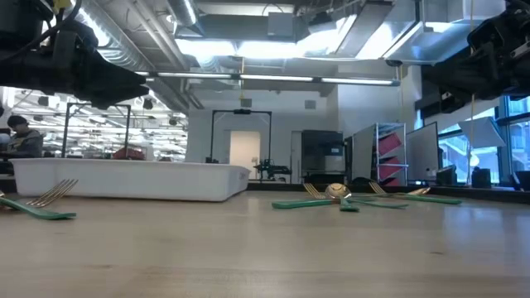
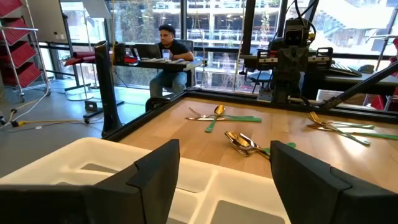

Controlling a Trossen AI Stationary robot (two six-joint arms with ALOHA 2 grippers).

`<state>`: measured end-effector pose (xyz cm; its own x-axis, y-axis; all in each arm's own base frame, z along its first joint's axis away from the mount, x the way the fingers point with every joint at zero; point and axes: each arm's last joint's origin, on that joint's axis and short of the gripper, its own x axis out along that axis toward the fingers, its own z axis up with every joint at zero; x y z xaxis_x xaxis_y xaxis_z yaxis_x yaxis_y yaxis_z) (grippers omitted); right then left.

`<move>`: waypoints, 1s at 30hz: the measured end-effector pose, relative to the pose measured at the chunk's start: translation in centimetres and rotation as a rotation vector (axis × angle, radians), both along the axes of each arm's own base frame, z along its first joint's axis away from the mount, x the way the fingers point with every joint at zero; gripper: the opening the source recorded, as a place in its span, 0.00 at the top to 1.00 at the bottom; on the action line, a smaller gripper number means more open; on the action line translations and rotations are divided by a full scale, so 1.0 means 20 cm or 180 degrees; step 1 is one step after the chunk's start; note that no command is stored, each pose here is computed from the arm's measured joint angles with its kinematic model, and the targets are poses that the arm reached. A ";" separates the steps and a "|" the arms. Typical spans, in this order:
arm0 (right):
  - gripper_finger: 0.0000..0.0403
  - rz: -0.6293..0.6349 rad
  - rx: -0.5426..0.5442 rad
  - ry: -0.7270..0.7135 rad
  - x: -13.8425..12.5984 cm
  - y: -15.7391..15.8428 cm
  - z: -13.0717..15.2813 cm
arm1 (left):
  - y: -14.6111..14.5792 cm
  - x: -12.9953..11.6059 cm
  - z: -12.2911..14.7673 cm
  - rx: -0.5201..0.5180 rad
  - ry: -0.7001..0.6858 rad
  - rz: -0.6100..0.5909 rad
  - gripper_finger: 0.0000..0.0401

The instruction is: Sort silverware

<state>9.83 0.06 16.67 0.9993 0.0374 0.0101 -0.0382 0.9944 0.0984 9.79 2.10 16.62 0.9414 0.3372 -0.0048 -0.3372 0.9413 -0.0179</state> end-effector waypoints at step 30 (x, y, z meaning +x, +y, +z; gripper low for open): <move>0.98 -0.0635 -0.0119 -0.0474 -0.01 -0.03 0.07 | 0.00 0.00 0.00 0.0000 -0.0001 0.0000 0.41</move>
